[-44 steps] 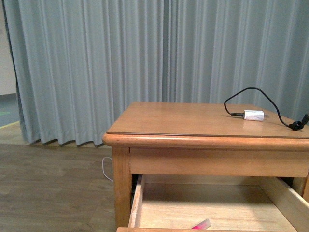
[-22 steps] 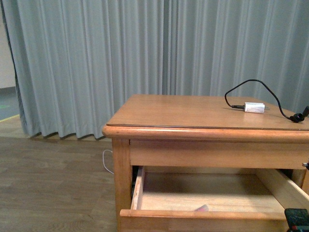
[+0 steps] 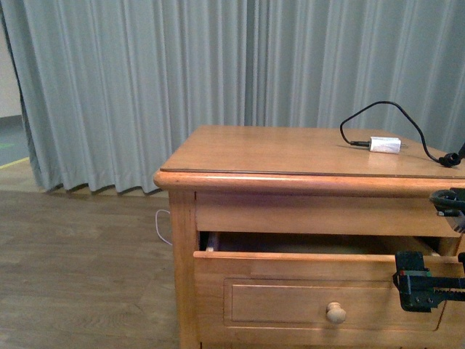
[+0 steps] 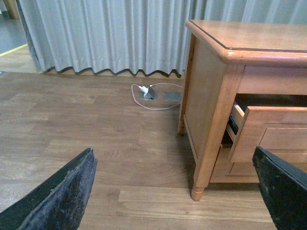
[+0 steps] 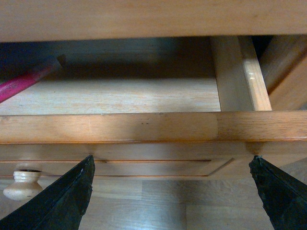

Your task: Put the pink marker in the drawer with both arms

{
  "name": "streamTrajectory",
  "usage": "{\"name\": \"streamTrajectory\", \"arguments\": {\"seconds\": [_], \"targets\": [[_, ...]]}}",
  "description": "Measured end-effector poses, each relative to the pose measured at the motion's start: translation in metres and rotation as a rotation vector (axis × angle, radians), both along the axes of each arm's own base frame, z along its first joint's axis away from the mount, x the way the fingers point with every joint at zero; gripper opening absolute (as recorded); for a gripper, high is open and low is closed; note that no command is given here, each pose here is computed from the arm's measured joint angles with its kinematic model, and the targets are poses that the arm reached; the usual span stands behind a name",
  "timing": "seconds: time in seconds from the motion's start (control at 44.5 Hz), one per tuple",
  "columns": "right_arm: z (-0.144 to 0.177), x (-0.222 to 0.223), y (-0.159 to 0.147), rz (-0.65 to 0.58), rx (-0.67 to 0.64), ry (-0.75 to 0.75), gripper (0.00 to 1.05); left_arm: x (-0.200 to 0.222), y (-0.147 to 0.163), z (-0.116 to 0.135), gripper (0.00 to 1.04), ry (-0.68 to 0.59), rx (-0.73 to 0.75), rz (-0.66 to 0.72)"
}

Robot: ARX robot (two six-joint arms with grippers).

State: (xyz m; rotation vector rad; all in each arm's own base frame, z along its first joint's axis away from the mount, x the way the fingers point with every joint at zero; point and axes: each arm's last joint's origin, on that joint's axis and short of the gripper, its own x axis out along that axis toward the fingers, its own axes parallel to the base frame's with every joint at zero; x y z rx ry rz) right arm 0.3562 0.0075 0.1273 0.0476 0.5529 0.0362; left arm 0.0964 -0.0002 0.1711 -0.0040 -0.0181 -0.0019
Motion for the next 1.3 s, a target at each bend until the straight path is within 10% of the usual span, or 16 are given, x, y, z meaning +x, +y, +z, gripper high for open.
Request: {"name": "streamTrajectory", "arguments": {"seconds": [1.303], "targets": [[-0.039,0.038,-0.005,-0.016,-0.023,-0.240,0.96,0.000,0.000,0.000,0.99,0.000,0.000,0.000]]}}
